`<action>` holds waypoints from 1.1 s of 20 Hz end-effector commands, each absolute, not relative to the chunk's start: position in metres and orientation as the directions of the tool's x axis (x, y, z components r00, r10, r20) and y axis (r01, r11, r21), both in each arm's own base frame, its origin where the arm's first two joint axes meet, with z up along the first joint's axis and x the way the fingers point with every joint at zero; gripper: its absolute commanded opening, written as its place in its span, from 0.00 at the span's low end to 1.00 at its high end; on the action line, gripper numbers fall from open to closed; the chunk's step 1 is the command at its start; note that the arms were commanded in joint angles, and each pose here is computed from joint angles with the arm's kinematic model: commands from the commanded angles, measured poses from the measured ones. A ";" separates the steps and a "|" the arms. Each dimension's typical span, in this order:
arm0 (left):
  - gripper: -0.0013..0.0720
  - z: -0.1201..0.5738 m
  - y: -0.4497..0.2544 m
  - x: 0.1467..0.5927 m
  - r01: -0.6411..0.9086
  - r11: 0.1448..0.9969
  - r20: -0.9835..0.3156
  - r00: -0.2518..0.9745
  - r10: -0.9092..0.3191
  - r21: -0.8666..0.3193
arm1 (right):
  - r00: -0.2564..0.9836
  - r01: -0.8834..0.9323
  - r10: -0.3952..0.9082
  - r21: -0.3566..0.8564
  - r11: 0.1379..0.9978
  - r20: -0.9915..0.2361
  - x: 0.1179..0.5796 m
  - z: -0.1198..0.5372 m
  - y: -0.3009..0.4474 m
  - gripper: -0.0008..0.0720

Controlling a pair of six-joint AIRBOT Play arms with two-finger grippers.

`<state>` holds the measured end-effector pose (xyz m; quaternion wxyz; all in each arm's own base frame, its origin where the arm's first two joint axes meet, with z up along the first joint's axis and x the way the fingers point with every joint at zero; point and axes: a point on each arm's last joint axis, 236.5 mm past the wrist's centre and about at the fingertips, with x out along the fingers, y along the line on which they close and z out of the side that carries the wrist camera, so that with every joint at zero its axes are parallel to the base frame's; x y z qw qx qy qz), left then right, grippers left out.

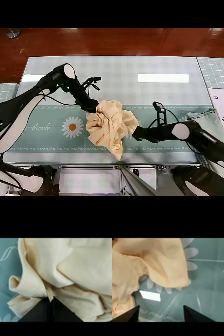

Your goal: Fold the shirts.

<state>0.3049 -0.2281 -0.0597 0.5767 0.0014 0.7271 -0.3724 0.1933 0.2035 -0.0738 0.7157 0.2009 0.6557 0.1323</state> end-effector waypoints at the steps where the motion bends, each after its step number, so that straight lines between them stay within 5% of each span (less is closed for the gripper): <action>1: 0.05 -0.035 -0.215 0.334 0.418 0.718 -0.830 -0.233 -0.506 -0.556 | 0.129 0.107 0.446 0.460 0.882 -0.886 0.204 -0.094 0.213 0.87; 6: 0.05 0.041 -0.220 0.365 0.346 0.580 -0.638 -0.078 -0.766 -0.738 | 0.180 0.149 0.469 0.495 0.856 -0.865 0.243 -0.093 0.234 0.87; 13: 0.05 0.042 -0.223 0.364 0.356 0.576 -0.638 -0.080 -0.766 -0.736 | 0.036 0.097 0.536 0.537 0.838 -0.843 0.276 -0.099 0.292 0.85; 15: 0.05 0.040 -0.222 0.364 0.355 0.578 -0.641 -0.082 -0.763 -0.735 | -0.018 0.080 0.548 0.545 0.835 -0.837 0.274 -0.099 0.301 0.68; 16: 0.05 0.038 -0.221 0.364 0.354 0.584 -0.647 -0.084 -0.758 -0.730 | -0.016 0.054 0.553 0.551 0.832 -0.833 0.277 -0.094 0.304 0.48; 17: 0.05 0.036 -0.219 0.364 0.356 0.591 -0.654 -0.082 -0.752 -0.724 | -0.012 0.009 0.557 0.557 0.831 -0.830 0.281 -0.087 0.306 0.18; 18: 0.05 0.036 -0.218 0.367 0.357 0.597 -0.658 -0.071 -0.749 -0.718 | -0.006 -0.042 0.560 0.559 0.828 -0.829 0.288 -0.077 0.307 0.05; 22: 0.05 0.077 -0.212 0.390 0.393 0.609 -0.651 0.033 -0.758 -0.689 | 0.104 -0.201 0.512 0.486 0.850 -0.853 0.352 0.001 0.280 0.05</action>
